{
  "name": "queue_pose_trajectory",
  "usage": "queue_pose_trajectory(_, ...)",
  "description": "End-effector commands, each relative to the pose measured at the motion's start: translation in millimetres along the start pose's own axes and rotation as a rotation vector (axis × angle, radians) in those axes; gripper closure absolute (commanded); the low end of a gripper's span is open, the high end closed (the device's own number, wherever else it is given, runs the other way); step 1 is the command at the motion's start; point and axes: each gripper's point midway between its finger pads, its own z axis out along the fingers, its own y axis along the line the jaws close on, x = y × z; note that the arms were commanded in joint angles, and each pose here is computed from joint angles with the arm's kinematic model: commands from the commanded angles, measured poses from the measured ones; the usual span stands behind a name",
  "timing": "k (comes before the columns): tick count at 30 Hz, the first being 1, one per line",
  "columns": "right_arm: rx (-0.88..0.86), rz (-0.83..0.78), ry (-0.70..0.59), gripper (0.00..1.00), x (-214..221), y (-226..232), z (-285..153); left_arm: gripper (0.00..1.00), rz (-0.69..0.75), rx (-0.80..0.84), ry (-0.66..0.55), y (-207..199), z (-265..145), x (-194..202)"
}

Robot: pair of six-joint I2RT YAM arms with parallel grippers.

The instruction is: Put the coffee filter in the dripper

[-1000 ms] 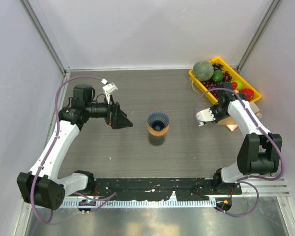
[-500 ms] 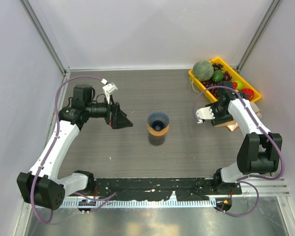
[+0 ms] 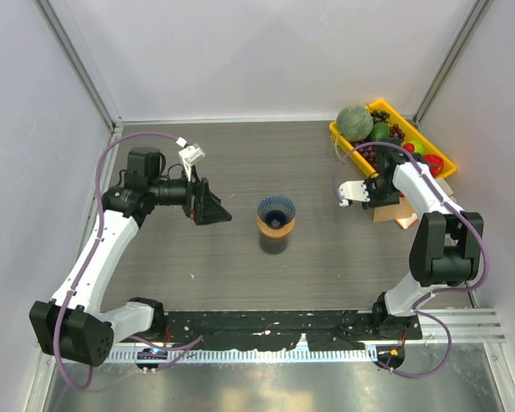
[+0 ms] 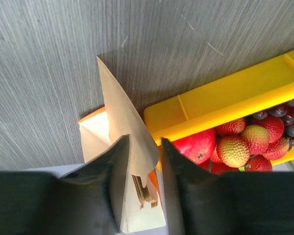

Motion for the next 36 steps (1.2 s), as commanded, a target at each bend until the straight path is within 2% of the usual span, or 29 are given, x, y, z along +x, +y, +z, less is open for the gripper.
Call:
queue_pose_trajectory(1,-0.022,0.037,-0.054,0.71,-9,8,-9,0.01,0.037,0.001,-0.037,-4,-6,-16)
queue_pose_trajectory(2,-0.007,0.045,-0.061,0.76,-10,7,-16,0.01,0.042,0.001,-0.043,-4,-7,-18)
queue_pose_trajectory(4,0.011,0.057,-0.094,0.95,-17,8,-30,0.01,0.043,-0.008,-0.059,-4,-10,-22)
queue_pose_trajectory(10,0.118,0.180,-0.244,0.95,-44,-3,-103,0.01,0.078,-0.082,-0.182,-4,-34,-54)
queue_pose_trajectory(12,0.163,0.206,-0.335,0.95,-70,-10,-136,0.01,0.129,-0.134,-0.228,-7,-46,-68)
queue_pose_trajectory(19,0.354,0.392,-0.752,0.95,-141,-23,-272,0.01,0.525,-0.176,-0.299,-62,-83,-104)
queue_pose_trajectory(24,0.334,0.344,-0.960,0.95,-198,2,-328,0.01,0.637,-0.061,-0.276,-96,-75,-111)
queue_pose_trajectory(29,0.268,0.395,-1.128,0.95,-236,19,-357,0.01,0.791,-0.017,-0.156,-122,-40,-100)
queue_pose_trajectory(33,0.205,0.573,-1.262,0.95,-247,9,-372,0.01,0.828,-0.054,-0.207,-132,-33,-121)
queue_pose_trajectory(36,0.115,0.912,-1.407,0.95,-240,-15,-376,0.01,0.778,-0.214,-0.291,-114,-36,-151)
